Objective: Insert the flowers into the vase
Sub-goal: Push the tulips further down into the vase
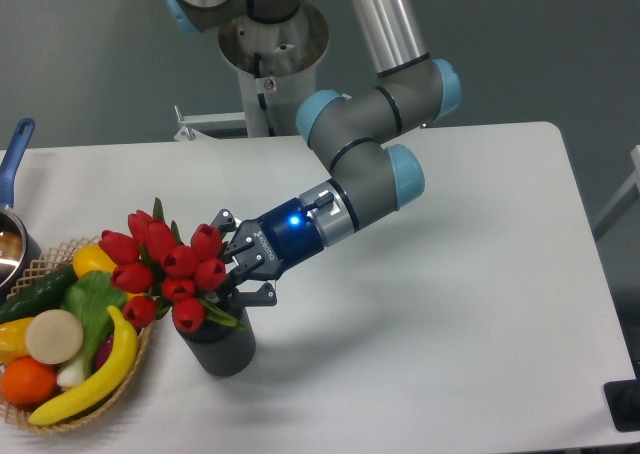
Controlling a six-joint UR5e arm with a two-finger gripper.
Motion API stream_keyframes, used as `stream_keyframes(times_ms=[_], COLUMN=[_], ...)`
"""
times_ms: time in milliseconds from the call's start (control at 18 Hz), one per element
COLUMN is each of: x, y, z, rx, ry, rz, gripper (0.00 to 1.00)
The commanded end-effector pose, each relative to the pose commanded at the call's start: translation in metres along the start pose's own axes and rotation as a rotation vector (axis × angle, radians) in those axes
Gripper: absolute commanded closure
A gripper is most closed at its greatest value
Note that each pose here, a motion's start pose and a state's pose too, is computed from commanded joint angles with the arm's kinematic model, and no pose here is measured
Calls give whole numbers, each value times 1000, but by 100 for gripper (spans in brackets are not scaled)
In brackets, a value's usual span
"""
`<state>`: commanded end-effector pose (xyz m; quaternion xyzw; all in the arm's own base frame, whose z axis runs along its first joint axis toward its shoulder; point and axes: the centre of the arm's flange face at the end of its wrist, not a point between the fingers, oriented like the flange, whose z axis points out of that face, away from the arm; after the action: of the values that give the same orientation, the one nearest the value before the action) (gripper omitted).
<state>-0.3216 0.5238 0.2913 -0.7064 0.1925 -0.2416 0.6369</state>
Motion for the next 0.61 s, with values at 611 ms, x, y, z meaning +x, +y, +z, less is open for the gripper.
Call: stream_keyframes(times_ms=[611], x=[-6], y=[11], z=[-2], rx=[-3], ry=[-4], rz=[10], gripper=[67])
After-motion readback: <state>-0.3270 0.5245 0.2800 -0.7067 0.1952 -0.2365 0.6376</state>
